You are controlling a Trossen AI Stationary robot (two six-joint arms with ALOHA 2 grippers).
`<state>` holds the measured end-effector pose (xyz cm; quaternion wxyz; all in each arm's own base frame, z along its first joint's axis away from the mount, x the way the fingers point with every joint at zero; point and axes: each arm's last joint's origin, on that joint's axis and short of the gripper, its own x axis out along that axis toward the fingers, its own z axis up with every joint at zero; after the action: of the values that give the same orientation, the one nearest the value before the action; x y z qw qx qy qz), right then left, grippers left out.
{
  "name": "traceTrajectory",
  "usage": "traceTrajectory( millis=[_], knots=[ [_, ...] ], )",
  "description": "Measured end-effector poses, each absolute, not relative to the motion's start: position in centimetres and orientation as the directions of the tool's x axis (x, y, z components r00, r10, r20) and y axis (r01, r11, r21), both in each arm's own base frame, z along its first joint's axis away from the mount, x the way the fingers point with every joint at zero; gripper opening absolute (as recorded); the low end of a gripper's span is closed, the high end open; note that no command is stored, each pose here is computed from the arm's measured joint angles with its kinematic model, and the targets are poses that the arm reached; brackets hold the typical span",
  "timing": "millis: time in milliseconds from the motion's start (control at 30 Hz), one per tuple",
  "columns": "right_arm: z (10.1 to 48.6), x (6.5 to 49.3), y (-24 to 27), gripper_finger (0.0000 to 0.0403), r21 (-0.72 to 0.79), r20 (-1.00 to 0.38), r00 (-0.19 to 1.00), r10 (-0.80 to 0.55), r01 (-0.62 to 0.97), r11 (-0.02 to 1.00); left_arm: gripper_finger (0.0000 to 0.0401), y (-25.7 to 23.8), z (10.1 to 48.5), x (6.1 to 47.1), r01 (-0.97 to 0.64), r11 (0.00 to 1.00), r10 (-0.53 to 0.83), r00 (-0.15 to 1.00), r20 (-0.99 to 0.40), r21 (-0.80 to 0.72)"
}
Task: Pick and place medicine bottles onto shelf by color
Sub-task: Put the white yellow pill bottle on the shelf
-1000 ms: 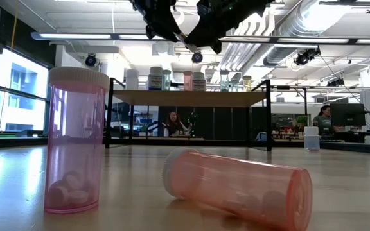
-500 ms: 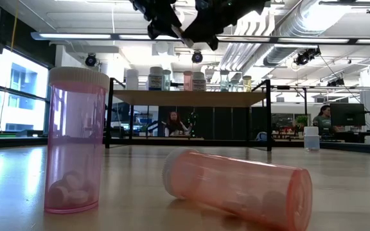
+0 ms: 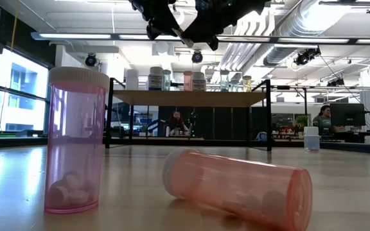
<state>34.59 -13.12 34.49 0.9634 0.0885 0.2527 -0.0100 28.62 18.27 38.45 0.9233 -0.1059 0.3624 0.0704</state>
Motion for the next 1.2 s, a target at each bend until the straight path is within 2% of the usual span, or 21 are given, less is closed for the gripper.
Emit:
traceTrajectory(
  millis=[633, 767, 967, 1200],
  knots=[
    [34.49, 34.59, -13.13, 0.0057, 0.159, -0.489, 0.872, 0.024, 0.062, 0.985, 0.0075, 18.24, 38.47, 28.62, -0.191, 0.970, 0.040, 0.733, -0.679, -0.149],
    [34.50, 34.61, -13.09, 0.0057, 0.164, -0.488, 0.873, 0.029, 0.059, 0.985, 0.0070, 18.22, 38.49, 28.59, -0.157, 0.970, -0.005, 0.748, -0.664, -0.184],
    [34.52, 34.60, -13.09, 0.0057, 0.164, -0.487, 0.873, 0.029, 0.059, 0.985, 0.0080, 18.22, 38.51, 28.59, -0.152, 0.970, -0.012, 0.751, -0.661, -0.190],
    [34.50, 34.58, -13.14, 0.0057, 0.165, -0.489, 0.872, 0.023, 0.067, 0.984, 0.0115, 18.27, 38.53, 28.62, -0.162, 0.971, 0.005, 0.749, -0.663, -0.175]
  ],
)
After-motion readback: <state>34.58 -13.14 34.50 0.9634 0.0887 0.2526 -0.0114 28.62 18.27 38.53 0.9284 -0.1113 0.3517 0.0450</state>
